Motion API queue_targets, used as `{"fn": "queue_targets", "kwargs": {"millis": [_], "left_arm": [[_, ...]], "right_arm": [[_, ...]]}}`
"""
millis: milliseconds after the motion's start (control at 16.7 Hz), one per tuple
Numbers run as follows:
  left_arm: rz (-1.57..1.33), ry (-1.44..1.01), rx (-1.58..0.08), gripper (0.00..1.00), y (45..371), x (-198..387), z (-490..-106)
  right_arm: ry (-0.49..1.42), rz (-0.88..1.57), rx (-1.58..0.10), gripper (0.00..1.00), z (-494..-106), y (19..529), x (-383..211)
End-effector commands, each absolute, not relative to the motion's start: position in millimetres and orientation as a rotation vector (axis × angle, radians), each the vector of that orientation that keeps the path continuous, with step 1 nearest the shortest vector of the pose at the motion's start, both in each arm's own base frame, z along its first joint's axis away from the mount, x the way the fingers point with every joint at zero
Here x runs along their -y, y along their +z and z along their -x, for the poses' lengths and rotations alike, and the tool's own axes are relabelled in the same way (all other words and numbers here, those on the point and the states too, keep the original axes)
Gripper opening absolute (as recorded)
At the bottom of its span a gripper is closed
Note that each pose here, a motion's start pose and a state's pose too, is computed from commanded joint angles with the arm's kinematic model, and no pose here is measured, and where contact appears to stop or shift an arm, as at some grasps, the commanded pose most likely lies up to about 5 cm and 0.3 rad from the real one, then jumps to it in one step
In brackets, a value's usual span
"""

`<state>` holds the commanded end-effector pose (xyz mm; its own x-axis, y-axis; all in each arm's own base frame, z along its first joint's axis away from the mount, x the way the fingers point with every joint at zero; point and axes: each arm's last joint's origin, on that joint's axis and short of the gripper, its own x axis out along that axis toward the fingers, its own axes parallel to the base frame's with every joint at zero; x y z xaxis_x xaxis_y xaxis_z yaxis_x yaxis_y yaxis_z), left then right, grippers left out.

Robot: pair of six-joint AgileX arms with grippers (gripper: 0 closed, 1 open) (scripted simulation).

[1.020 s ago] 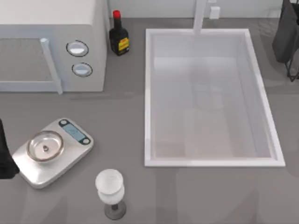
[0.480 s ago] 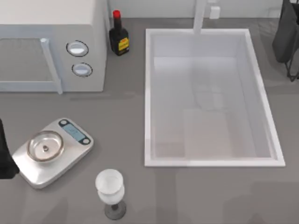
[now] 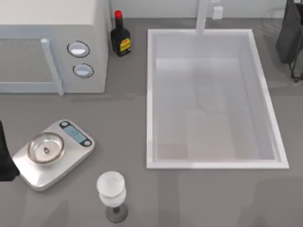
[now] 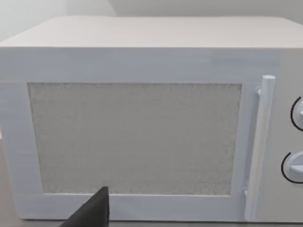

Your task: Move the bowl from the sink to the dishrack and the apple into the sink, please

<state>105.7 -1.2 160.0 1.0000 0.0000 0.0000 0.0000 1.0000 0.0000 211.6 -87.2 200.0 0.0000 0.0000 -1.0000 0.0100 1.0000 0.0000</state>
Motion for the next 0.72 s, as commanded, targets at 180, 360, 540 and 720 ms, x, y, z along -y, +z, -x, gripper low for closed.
{"fn": "queue_targets", "kwargs": {"millis": [180,360,540,720], "left_arm": [[0.000,0.000,0.000,1.00,160,1,-106],[0.000,0.000,0.000,1.00,160,1,-106],[0.000,0.000,0.000,1.00,160,1,-106],[0.000,0.000,0.000,1.00,160,1,-106]], "right_arm": [[-0.006,-0.005,-1.569,1.00,-211,199,86],[-0.011,-0.011,-1.573,1.00,-213,182,88],[-0.016,-0.009,-1.564,1.00,-216,153,89],[-0.014,-0.005,-1.558,1.00,-215,125,89]]}}
